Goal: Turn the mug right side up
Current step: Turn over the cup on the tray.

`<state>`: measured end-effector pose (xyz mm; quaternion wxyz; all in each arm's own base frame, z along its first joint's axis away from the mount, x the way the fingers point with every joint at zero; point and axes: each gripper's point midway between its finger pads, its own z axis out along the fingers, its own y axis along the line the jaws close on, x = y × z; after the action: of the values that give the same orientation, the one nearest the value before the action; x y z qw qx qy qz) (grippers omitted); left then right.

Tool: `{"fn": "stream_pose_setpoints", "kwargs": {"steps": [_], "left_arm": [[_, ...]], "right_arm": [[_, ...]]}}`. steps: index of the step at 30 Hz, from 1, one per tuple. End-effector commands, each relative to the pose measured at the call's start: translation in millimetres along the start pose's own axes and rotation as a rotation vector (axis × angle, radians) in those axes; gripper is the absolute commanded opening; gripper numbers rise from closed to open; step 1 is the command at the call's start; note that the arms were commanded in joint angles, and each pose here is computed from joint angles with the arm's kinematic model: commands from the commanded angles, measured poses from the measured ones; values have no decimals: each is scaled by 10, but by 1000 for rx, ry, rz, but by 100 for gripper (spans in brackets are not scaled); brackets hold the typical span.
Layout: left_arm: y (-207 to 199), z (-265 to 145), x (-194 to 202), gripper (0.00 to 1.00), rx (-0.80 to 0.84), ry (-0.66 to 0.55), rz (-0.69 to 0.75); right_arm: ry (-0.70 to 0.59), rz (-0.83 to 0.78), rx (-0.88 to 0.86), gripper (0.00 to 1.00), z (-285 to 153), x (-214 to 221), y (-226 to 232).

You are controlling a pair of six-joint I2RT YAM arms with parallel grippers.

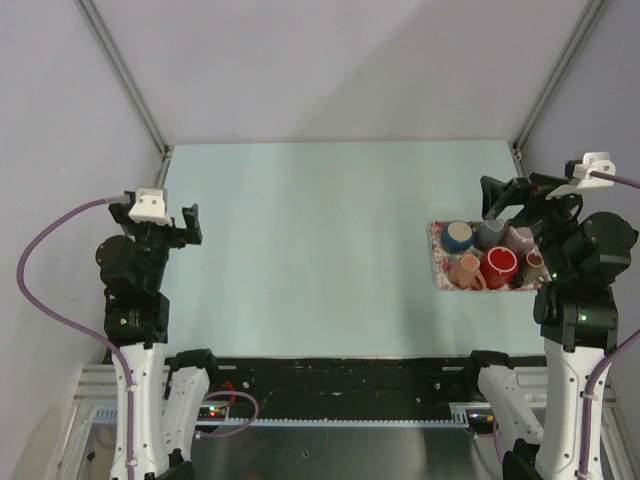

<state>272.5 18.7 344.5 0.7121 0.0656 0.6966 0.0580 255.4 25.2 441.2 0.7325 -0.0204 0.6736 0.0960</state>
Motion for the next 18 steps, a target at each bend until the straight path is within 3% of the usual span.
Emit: {"fn": "stream_pose_setpoints", "kwargs": {"steps": [1,9,18], "left_arm": [[-3,28,-89,98,7,-43,-13],[-25,46,-73,99,23,-40,-4],[-75,36,-81,98,72,-27,72]], "right_arm": [[-48,-26,14,100,-7,-152,-15],[-1,-228,-67,100,54,-1,11],[162,-360,-140,100,13,470,11]]}}
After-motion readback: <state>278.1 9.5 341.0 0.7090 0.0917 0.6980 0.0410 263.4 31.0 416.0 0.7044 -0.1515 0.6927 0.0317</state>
